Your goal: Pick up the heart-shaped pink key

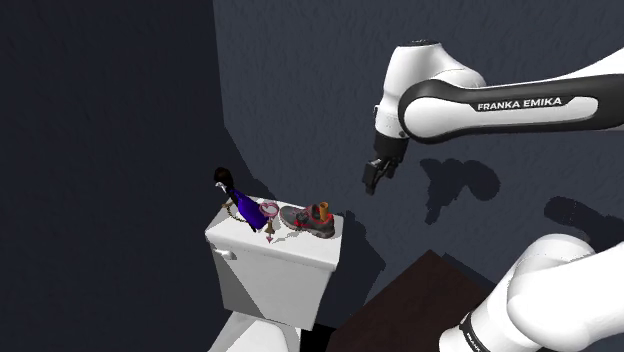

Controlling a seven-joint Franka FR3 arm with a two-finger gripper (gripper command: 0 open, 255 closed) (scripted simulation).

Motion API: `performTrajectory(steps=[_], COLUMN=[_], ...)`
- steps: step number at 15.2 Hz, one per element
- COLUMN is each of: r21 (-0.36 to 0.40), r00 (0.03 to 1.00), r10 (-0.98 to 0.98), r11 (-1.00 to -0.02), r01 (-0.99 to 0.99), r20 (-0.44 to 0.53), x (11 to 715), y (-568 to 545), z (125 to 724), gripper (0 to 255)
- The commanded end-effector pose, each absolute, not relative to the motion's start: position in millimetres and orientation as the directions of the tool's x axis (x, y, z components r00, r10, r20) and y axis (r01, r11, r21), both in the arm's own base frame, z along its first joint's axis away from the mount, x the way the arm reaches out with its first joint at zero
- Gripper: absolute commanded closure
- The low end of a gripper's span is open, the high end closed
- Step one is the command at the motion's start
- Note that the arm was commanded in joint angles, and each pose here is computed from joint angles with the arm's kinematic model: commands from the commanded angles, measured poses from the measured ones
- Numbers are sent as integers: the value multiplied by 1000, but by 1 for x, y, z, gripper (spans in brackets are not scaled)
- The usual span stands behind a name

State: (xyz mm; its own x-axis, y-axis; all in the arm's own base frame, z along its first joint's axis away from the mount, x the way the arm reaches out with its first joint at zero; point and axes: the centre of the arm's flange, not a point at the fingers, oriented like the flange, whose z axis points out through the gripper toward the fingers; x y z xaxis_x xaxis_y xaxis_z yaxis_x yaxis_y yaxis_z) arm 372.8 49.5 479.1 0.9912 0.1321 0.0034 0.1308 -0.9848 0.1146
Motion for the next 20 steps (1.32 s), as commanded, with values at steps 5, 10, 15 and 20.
performTrajectory(steps=[5,10,15,20], r21=[80,54,29,6], r00=[983,974,961,946], r10=[173,205,235,263], r11=[-982,-978,-972,-964], r01=[168,200,233,267], r20=[56,99,143,187], x=[425,466,507,549], y=[78,103,130,160], z=[432,397,364,333], gripper=[0,0,0,0])
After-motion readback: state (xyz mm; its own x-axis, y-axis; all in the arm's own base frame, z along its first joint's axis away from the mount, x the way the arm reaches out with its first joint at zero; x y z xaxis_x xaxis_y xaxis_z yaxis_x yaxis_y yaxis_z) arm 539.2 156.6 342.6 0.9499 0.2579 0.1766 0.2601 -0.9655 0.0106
